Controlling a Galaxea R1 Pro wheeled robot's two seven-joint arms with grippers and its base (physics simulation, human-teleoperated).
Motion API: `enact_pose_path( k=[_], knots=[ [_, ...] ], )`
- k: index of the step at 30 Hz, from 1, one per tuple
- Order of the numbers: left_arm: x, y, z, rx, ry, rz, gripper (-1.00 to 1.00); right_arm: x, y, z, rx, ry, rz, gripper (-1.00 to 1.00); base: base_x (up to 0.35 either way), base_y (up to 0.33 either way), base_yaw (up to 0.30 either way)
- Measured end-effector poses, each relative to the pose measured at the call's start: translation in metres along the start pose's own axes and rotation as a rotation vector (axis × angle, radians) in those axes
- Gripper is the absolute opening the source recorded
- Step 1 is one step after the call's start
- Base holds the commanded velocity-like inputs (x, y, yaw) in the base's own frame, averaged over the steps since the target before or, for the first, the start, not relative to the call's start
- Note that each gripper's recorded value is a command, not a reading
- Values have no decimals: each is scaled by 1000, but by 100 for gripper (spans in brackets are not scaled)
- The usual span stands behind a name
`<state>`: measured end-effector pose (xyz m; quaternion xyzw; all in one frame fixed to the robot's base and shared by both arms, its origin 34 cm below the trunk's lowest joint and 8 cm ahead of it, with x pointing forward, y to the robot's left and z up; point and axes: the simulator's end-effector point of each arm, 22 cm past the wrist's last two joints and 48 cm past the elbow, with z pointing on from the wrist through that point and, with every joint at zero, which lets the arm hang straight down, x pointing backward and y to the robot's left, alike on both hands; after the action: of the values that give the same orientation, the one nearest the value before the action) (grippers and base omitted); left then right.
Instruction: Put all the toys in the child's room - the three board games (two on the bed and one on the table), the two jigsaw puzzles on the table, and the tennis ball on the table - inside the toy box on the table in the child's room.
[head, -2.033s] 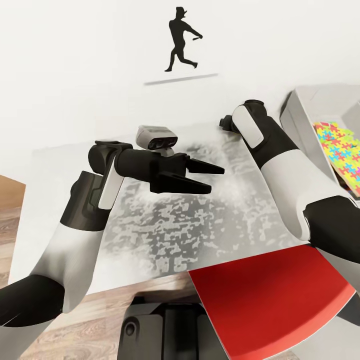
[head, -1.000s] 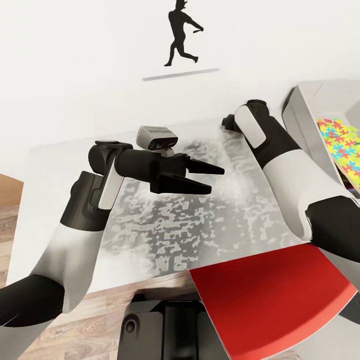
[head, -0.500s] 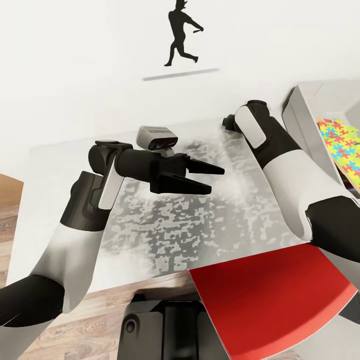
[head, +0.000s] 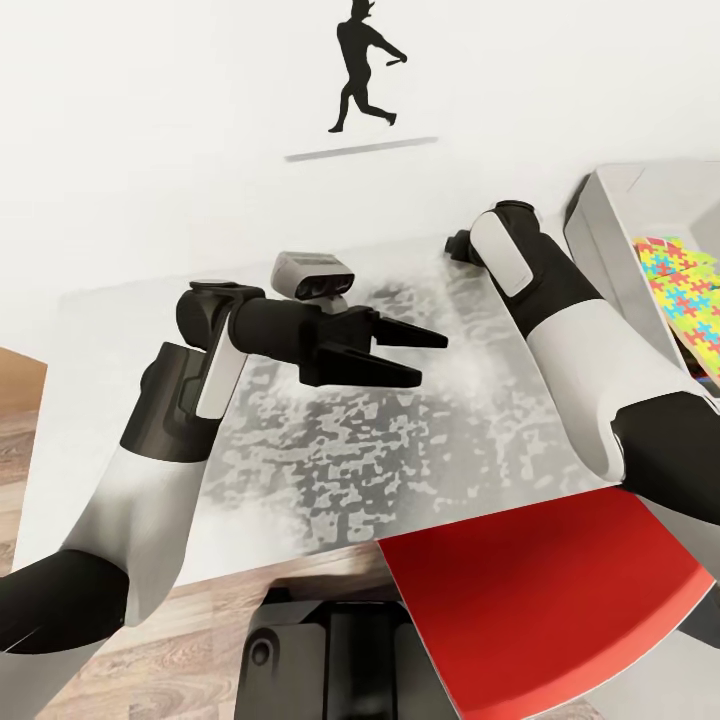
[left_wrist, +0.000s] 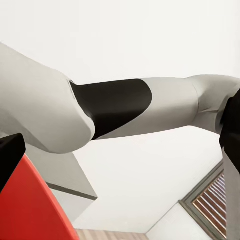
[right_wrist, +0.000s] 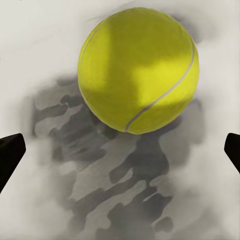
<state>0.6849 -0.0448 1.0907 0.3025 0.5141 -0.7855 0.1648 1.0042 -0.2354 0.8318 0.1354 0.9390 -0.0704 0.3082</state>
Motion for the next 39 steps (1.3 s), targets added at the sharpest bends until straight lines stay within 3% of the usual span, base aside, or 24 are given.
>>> enact_pose_path(
  k=[39],
  knots=[
    [0,0,1,2,-1,0,100,5,-6,3,18,13,1,100,35,0,0]
  ],
)
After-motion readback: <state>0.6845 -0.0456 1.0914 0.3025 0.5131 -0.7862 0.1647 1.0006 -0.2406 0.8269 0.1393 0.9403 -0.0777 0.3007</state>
